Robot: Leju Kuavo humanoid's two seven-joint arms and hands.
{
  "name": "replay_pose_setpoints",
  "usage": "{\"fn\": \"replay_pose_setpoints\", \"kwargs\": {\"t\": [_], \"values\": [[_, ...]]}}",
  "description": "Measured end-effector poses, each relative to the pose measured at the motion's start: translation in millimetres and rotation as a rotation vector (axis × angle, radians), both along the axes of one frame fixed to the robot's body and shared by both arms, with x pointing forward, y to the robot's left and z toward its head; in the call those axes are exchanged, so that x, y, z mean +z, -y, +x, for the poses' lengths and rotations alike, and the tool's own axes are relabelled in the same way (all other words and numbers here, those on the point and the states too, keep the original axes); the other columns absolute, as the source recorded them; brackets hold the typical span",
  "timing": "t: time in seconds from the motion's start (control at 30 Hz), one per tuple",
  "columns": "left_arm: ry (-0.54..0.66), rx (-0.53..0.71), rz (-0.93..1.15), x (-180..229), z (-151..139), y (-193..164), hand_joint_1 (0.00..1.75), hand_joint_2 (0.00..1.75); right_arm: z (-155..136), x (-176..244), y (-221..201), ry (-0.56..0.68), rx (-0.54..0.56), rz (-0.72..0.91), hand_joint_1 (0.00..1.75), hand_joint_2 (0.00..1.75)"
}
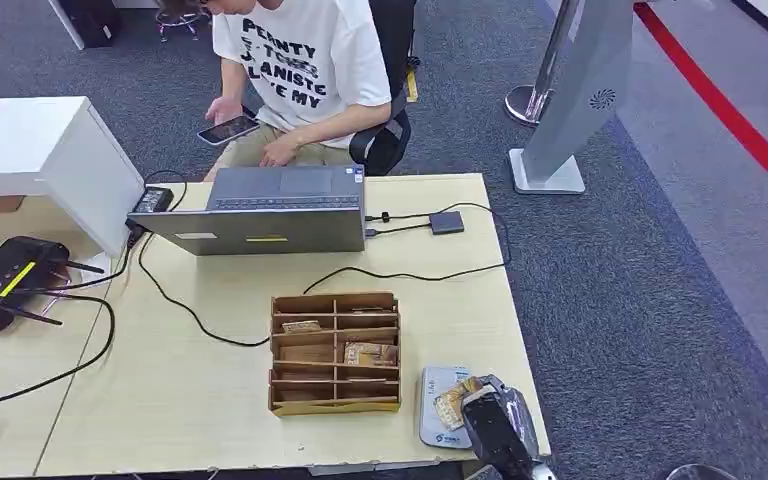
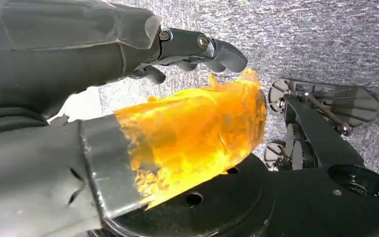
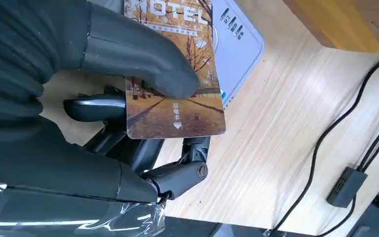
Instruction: Pass the card to the sensor for recognition and then transmit it.
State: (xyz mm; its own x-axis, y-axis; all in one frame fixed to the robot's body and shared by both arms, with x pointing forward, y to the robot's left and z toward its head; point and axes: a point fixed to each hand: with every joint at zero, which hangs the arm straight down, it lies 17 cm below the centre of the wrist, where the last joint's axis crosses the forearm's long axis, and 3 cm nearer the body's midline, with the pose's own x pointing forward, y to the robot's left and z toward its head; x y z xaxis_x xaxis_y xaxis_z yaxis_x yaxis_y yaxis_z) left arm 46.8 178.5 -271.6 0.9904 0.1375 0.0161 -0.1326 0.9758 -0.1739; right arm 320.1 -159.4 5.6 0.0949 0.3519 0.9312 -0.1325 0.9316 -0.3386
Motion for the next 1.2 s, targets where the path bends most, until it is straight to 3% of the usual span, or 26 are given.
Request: {"fn": "replay_pose_setpoints", "kwargs": {"t": [1.2], "values": [[0.000,-0.002,-0.001,0.0,-0.2,0.2,0.00,0.00,-0.1,-2.6,1.3,-0.002,0.000,-0.022,1.75,1.75]]}}
